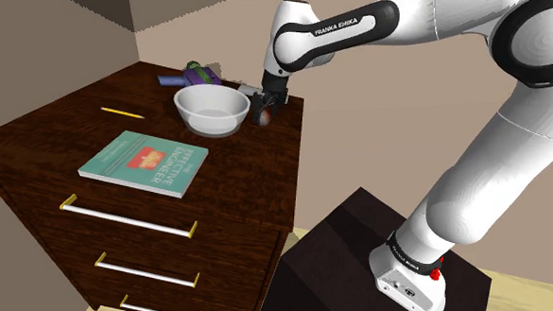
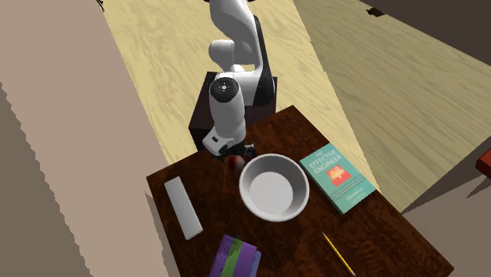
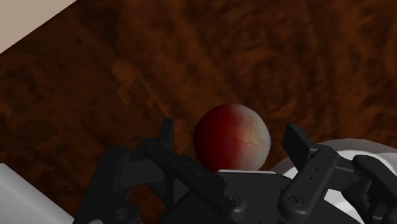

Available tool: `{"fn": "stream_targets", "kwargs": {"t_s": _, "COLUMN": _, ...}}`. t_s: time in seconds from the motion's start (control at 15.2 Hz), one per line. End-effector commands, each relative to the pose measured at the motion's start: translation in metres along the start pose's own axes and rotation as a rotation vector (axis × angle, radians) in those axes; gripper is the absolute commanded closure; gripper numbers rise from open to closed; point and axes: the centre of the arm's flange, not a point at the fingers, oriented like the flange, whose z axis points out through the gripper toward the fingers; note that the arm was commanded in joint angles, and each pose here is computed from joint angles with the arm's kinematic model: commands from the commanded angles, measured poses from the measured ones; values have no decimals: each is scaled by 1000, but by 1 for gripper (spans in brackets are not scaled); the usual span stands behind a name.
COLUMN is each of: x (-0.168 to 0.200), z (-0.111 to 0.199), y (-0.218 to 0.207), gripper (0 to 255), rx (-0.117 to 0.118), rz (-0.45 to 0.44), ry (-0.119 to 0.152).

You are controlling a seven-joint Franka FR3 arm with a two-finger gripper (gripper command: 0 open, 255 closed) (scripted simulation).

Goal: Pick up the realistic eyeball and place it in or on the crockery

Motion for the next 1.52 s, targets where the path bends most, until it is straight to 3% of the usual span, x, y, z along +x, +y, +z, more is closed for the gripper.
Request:
{"fn": "stream_targets", "kwargs": {"t_s": 0.0, "x": 0, "z": 1, "y": 0, "gripper": 0, "rx": 0, "rz": 1, "ry": -1}}
{"fn": "stream_targets", "kwargs": {"t_s": 0.07, "x": 0, "z": 1, "y": 0, "gripper": 0, "rx": 0, "rz": 1, "ry": -1}}
{"fn": "stream_targets", "kwargs": {"t_s": 0.13, "x": 0, "z": 1, "y": 0, "gripper": 255, "rx": 0, "rz": 1, "ry": -1}}
{"fn": "stream_targets", "kwargs": {"t_s": 0.73, "x": 0, "z": 1, "y": 0, "gripper": 255, "rx": 0, "rz": 1, "ry": -1}}
{"fn": "stream_targets", "kwargs": {"t_s": 1.45, "x": 4, "z": -57, "y": -2, "gripper": 255, "rx": 0, "rz": 1, "ry": -1}}
